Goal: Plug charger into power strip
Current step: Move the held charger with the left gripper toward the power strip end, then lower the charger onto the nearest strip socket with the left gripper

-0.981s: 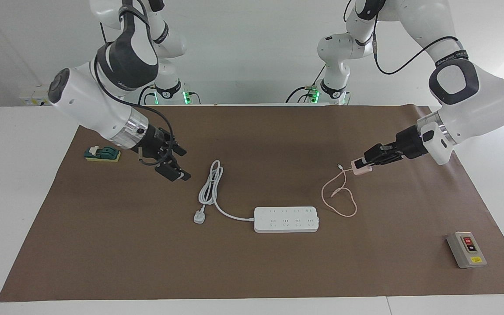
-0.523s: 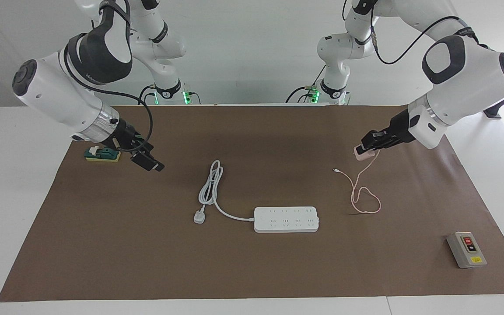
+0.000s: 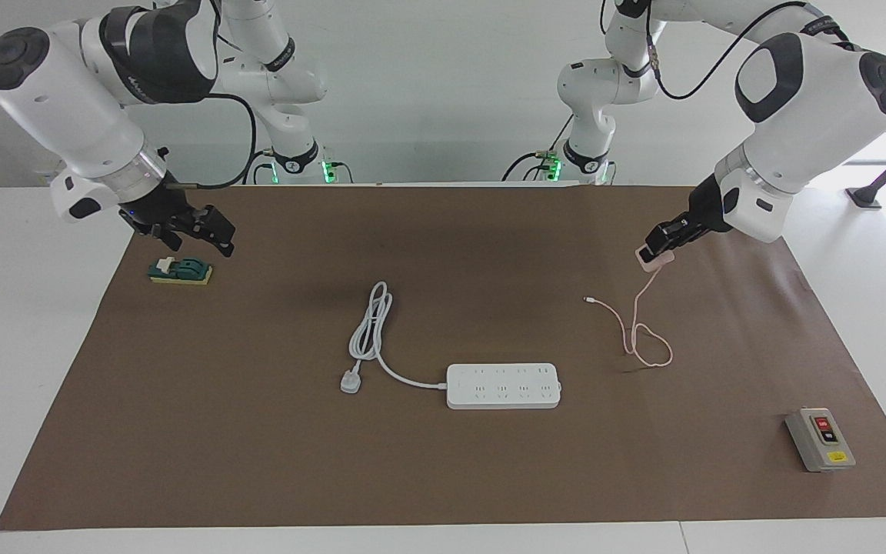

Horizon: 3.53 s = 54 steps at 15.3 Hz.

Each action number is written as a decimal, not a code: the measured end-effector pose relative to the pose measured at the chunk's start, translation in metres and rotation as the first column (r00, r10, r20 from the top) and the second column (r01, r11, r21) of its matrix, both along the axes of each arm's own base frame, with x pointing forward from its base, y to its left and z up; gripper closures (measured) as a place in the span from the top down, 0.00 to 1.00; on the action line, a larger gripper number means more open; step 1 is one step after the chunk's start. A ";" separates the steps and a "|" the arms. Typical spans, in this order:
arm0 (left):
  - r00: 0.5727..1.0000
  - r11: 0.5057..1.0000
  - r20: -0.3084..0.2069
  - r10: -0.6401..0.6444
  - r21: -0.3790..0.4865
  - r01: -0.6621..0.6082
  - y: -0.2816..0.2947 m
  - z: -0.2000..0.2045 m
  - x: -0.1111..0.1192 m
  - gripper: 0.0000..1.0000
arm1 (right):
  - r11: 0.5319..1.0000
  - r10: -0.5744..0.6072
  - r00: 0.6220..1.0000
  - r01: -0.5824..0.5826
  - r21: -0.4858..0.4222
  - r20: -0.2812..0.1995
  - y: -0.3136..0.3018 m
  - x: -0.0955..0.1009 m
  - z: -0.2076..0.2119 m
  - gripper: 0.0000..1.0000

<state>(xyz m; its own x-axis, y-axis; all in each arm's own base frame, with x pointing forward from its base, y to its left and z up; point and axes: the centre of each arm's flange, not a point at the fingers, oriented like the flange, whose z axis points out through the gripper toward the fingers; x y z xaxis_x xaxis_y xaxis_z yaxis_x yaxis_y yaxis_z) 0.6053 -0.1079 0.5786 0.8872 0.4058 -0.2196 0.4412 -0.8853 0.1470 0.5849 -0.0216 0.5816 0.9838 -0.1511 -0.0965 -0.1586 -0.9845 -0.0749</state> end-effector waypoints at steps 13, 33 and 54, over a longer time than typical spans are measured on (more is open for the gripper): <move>0.802 0.787 0.112 0.587 0.157 -0.597 -0.041 -0.041 0.034 0.32 | 0.980 0.169 0.985 -0.171 -0.098 -0.030 -0.019 -0.057 0.035 1.00; 0.508 0.475 0.165 0.845 0.203 -0.856 -0.172 -0.188 0.021 0.32 | 0.988 0.125 0.991 -0.120 -0.097 0.052 -0.034 -0.051 0.042 1.00; 0.501 0.463 0.206 0.841 0.205 -0.862 -0.198 -0.226 0.042 0.32 | 0.986 0.140 0.990 -0.137 -0.091 0.024 -0.025 -0.055 0.042 1.00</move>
